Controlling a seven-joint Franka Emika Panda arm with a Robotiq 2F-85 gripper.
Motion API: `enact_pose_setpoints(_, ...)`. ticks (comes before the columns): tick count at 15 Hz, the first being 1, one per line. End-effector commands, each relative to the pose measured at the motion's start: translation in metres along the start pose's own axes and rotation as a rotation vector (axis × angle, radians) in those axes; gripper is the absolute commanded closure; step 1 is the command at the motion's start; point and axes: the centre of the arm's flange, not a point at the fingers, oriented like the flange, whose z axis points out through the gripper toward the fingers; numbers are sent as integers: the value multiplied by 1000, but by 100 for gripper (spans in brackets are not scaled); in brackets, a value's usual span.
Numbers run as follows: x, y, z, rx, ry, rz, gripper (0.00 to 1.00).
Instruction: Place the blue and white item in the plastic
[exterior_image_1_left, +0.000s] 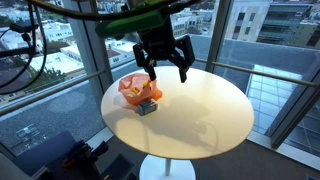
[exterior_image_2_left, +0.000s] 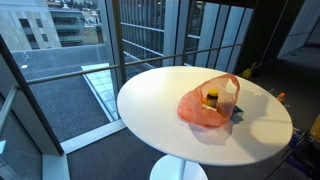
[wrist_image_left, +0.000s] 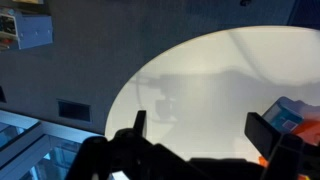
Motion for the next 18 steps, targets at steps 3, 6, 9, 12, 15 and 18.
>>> enact_pose_setpoints(3,3,-2,2,-2,-6,4,0)
enact_pose_setpoints(6,18,-14,13,15,-19,-15,0)
enact_pose_setpoints(9,41,-32,27,24,-37,-42,0)
enact_pose_setpoints(12,68,-53,43,43,-48,-60,0)
enact_pose_setpoints(15,94,-72,64,75,-47,-54,0)
enact_pose_setpoints(18,112,-89,87,105,-47,-19,0)
